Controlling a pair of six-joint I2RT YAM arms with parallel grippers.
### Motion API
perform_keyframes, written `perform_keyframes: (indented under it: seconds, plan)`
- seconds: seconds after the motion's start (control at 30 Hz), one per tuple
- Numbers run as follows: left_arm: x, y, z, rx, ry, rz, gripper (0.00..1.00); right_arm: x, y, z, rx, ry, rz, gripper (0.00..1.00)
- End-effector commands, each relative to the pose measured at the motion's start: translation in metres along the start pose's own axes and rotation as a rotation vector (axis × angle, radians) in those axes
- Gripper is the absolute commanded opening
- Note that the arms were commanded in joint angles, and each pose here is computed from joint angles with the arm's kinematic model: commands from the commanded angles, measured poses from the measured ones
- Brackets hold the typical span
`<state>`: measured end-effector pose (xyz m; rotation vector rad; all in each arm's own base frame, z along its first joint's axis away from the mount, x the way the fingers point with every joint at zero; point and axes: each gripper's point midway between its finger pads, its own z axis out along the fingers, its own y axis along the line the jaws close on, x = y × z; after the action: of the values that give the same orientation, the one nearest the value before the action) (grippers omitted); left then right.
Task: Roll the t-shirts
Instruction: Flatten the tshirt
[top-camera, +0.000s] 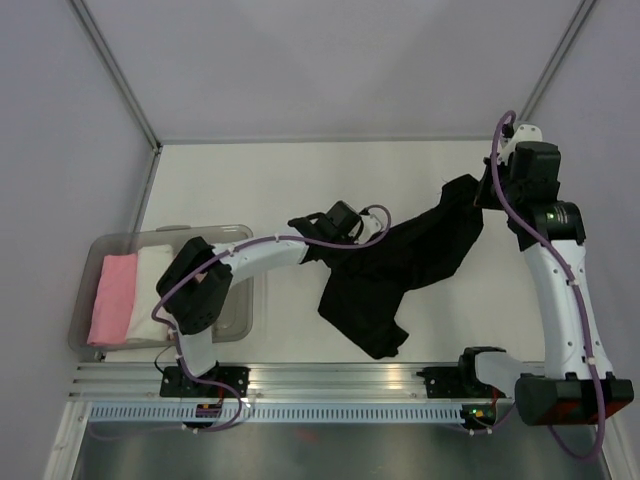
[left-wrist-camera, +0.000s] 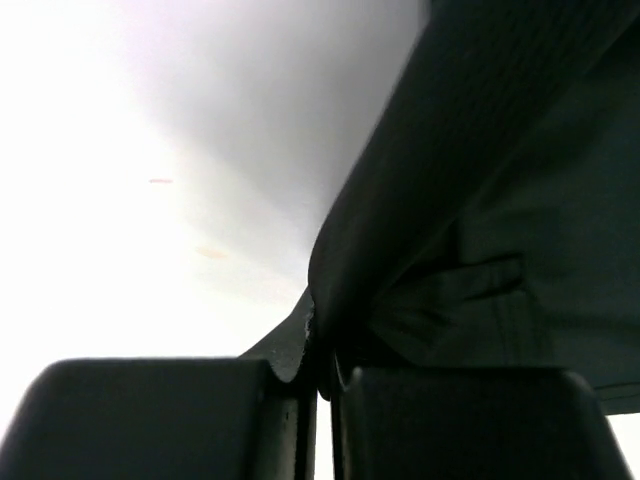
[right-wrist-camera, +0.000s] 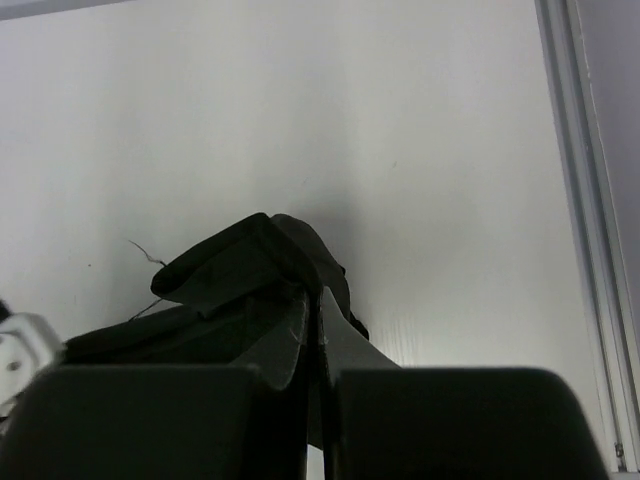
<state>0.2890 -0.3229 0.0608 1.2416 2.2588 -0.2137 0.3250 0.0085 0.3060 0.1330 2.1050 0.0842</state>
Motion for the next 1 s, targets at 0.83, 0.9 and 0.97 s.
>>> perform_keyframes:
  seconds: [0.83,0.9,0.97]
  plan:
    - [-0.125,0.205,-0.106,-0.456,-0.394,0.524,0.04,-0.118,-0.034,0.009,0.019,-0.430,-0.048,0.00]
    - [-0.102,0.175,-0.082,-0.358,-0.354,0.614,0.10,-0.044,-0.035,0.039,0.001,-0.257,0.034,0.00]
    - [-0.063,0.141,-0.050,-0.206,-0.297,0.667,0.25,0.006,-0.034,0.045,-0.006,-0.140,0.086,0.00]
